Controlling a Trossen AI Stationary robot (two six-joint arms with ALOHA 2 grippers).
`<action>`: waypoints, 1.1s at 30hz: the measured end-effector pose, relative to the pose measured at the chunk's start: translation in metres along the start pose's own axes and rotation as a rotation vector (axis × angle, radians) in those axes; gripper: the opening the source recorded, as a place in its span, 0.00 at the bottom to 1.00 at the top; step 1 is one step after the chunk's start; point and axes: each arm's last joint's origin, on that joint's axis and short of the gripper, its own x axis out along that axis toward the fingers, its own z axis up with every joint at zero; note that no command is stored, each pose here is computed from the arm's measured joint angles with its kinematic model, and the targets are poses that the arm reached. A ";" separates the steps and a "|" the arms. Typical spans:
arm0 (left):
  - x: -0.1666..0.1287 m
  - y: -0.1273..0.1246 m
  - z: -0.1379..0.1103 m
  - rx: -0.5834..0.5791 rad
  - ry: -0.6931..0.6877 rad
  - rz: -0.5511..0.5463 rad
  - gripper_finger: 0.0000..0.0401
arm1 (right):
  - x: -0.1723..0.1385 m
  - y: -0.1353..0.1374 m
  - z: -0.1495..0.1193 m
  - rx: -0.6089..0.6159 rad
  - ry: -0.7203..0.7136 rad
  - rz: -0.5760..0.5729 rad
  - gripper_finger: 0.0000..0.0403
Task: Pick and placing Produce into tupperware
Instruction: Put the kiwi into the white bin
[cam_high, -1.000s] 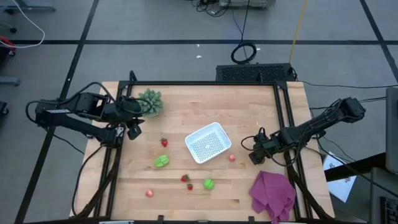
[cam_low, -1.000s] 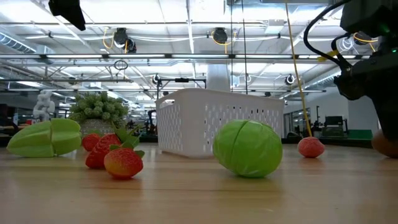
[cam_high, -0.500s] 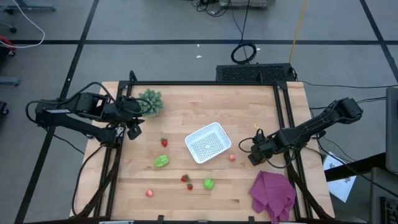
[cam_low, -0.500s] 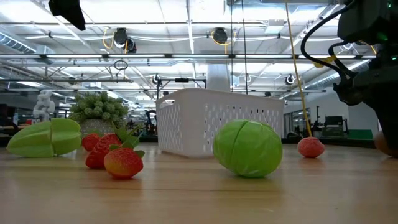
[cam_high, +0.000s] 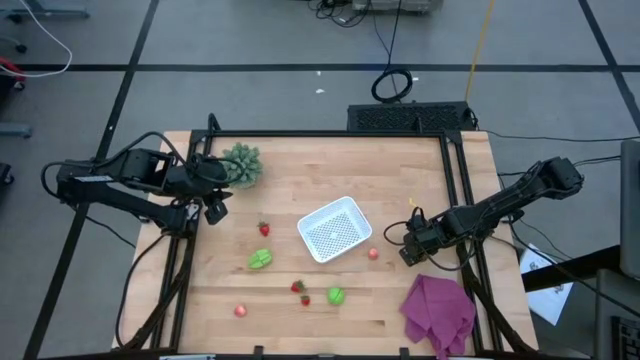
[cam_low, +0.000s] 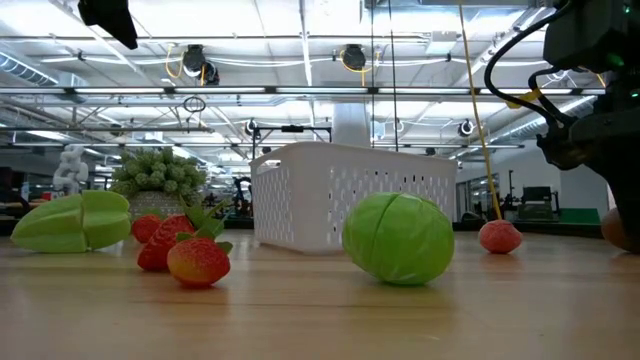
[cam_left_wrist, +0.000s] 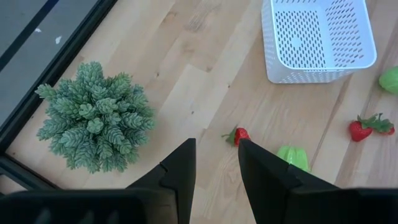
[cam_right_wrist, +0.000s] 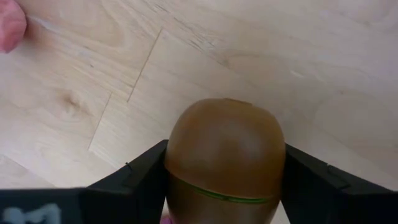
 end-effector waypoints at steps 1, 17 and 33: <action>0.000 0.000 0.000 0.000 0.000 0.000 0.31 | 0.000 0.000 0.000 0.000 0.000 0.000 0.59; 0.000 0.000 0.000 -0.002 0.000 0.000 0.31 | -0.001 0.008 0.001 -0.009 -0.017 0.086 0.62; 0.000 0.000 0.000 -0.003 -0.001 0.000 0.31 | -0.011 0.036 0.014 -0.089 -0.137 0.402 0.64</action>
